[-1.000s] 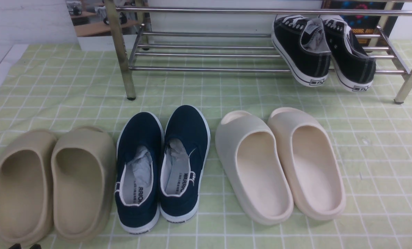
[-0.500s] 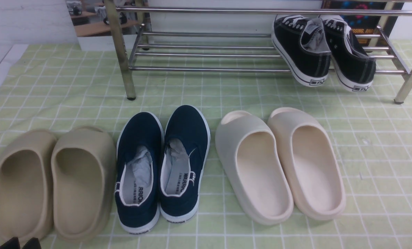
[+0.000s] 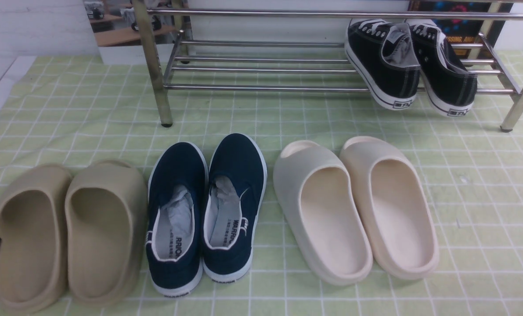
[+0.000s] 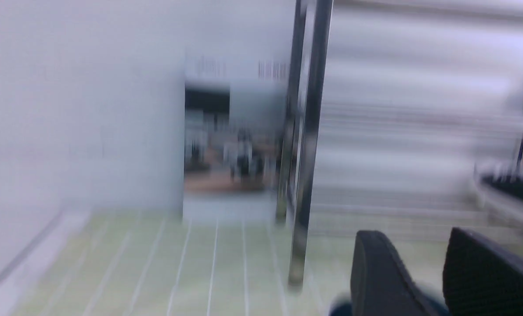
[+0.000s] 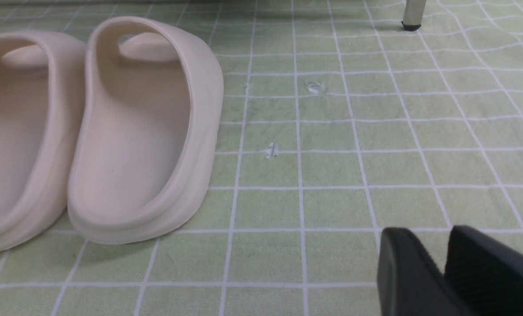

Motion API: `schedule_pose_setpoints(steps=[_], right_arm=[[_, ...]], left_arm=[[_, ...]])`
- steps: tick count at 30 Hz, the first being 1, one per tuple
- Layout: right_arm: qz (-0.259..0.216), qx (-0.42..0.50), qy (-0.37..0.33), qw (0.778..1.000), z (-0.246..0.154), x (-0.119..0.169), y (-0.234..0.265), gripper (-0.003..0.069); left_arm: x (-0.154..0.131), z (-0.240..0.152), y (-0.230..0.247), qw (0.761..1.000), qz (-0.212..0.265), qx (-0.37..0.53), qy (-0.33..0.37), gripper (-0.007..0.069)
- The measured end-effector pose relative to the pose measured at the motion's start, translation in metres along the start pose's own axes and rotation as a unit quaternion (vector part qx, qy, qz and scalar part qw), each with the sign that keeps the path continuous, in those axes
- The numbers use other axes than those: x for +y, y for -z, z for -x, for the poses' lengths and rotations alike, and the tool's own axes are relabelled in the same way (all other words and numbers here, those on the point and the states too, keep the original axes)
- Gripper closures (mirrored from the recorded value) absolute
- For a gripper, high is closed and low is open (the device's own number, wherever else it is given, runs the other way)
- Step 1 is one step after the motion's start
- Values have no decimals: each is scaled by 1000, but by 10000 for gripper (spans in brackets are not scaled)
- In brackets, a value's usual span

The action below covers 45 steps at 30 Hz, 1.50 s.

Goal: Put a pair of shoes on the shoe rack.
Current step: Use the left arm to grab the shoe closest to it

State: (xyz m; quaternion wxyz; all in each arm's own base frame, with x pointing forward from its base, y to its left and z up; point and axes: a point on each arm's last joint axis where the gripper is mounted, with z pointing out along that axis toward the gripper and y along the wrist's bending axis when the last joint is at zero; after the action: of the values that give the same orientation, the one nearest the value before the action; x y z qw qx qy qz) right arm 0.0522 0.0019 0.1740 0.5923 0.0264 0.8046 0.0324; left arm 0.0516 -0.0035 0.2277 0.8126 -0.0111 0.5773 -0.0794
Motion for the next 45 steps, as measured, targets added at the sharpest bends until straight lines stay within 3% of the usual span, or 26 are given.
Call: schedule_pose_setpoints(steps=[4,10,11,14,18,20,22,23,24,25,28,30,31,32,33,34,36,38,40,42,45], right_arm=[[0,0,0,1000,0,0,0,468],[0,0,-1,1000,0,0,0,455],[0,0,-1,1000,0,0,0,455],[0,0,-1,1000,0,0,0,451],[0,0,-1,1000,0,0,0,445],[0,0,-1,1000,0,0,0,442],[0,0,-1,1000,0,0,0,441],[0,0,-1,1000,0,0,0,440],[0,0,-1,1000,0,0,0,440],[0,0,-1,1000,0,0,0,438],[0,0,-1,1000,0,0,0,434],[0,0,-1,1000,0,0,0,431],[0,0,-1,1000,0,0,0,430],[0,0,-1,1000,0,0,0,429],[0,0,-1,1000,0,0,0,426],[0,0,-1,1000,0,0,0,426],[0,0,-1,1000,0,0,0,422],[0,0,-1,1000,0,0,0,422],[0,0,-1,1000,0,0,0,422],[0,0,-1,1000,0,0,0,422],[0,0,-1,1000,0,0,0,422]], left_arm=[[-1,19,2,992,-12,-105,62,384],[-1,42,10,948,-55,-226,219,398],[-1,43,10,947,-56,-227,219,398],[-5,71,1,954,-45,-162,246,496],[-13,106,-7,978,-20,-39,205,639],[-17,118,-27,981,17,130,145,638],[-17,123,-36,975,30,181,125,638],[-15,118,-51,958,53,263,103,638],[-15,117,-55,953,57,279,99,638],[-13,109,-71,934,73,338,90,638],[-13,87,-96,898,89,418,100,638],[-17,64,-119,855,89,492,136,638],[-20,50,-131,826,84,535,155,638],[-21,48,-133,822,83,541,158,638],[-29,23,-150,769,58,614,171,638],[-29,23,-151,770,54,613,167,638],[-43,-9,-166,709,17,689,149,637],[-56,-34,-176,672,-5,731,117,616],[-67,-55,-184,649,-1,756,80,564],[-73,-72,-192,642,19,764,51,491],[-77,-82,-200,653,51,755,38,374]])
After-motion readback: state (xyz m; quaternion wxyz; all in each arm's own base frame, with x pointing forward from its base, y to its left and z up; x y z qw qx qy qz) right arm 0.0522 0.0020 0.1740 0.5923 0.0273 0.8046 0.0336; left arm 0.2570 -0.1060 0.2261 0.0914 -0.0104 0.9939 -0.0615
